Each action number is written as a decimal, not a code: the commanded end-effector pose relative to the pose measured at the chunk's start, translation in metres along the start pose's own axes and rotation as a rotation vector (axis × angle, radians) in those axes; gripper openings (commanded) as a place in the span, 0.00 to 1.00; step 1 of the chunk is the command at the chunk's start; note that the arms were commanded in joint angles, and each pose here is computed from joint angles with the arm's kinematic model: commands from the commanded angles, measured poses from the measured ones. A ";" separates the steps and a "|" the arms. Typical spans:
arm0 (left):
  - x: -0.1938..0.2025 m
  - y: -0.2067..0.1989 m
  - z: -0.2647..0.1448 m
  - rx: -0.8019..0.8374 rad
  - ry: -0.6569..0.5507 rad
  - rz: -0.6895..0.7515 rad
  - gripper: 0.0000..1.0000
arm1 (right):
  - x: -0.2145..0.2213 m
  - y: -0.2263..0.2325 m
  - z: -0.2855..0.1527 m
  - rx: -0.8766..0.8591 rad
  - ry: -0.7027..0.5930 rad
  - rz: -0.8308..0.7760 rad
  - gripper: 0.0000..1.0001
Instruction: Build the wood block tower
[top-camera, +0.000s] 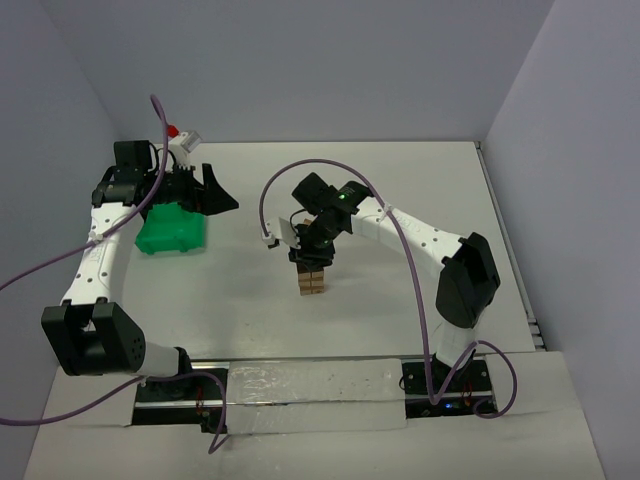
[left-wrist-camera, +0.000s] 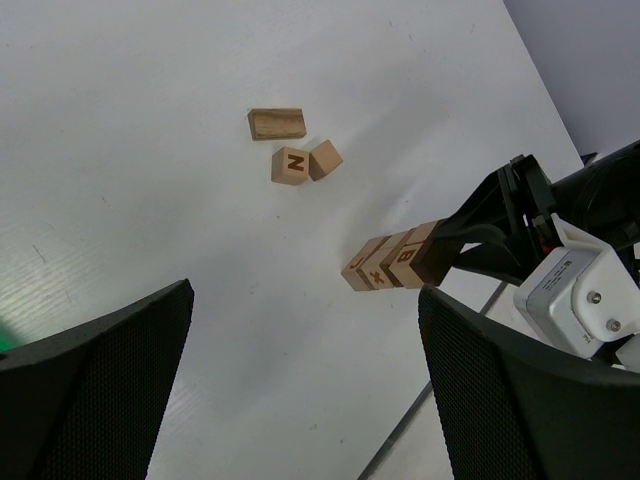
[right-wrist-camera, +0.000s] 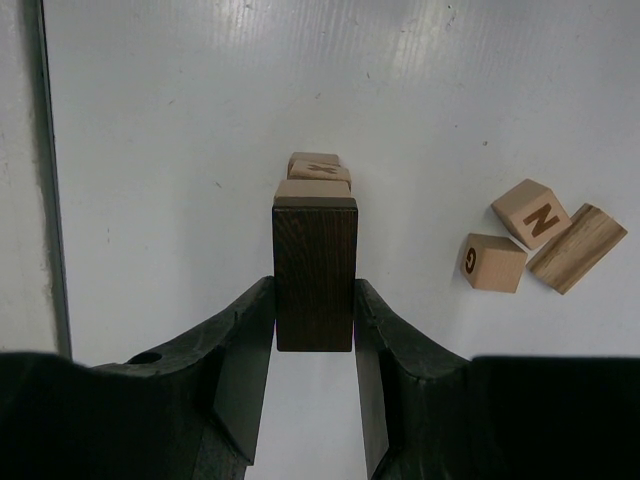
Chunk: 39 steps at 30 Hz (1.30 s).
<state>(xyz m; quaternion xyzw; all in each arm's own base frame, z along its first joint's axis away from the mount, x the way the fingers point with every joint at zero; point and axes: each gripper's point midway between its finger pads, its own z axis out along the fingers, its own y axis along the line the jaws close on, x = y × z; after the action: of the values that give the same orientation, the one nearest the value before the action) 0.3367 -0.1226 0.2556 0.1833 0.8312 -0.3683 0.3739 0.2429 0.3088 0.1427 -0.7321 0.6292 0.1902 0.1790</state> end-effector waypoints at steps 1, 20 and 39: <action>-0.015 -0.005 -0.005 0.016 -0.030 0.043 0.99 | -0.004 0.000 -0.007 0.021 -0.031 -0.006 0.45; -0.022 -0.003 -0.004 -0.011 -0.068 0.005 0.99 | -0.055 -0.003 -0.049 0.075 -0.212 -0.039 0.77; -0.003 0.000 0.077 -0.116 0.111 0.192 0.99 | -0.026 -0.090 -0.171 0.494 -0.625 0.385 1.00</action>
<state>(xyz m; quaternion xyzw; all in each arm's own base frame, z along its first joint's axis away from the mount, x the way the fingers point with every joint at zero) 0.3614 -0.1645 0.2206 0.2110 0.8589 -0.3093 0.3494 0.3223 0.2757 0.3068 -0.5049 0.6654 0.2707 0.4786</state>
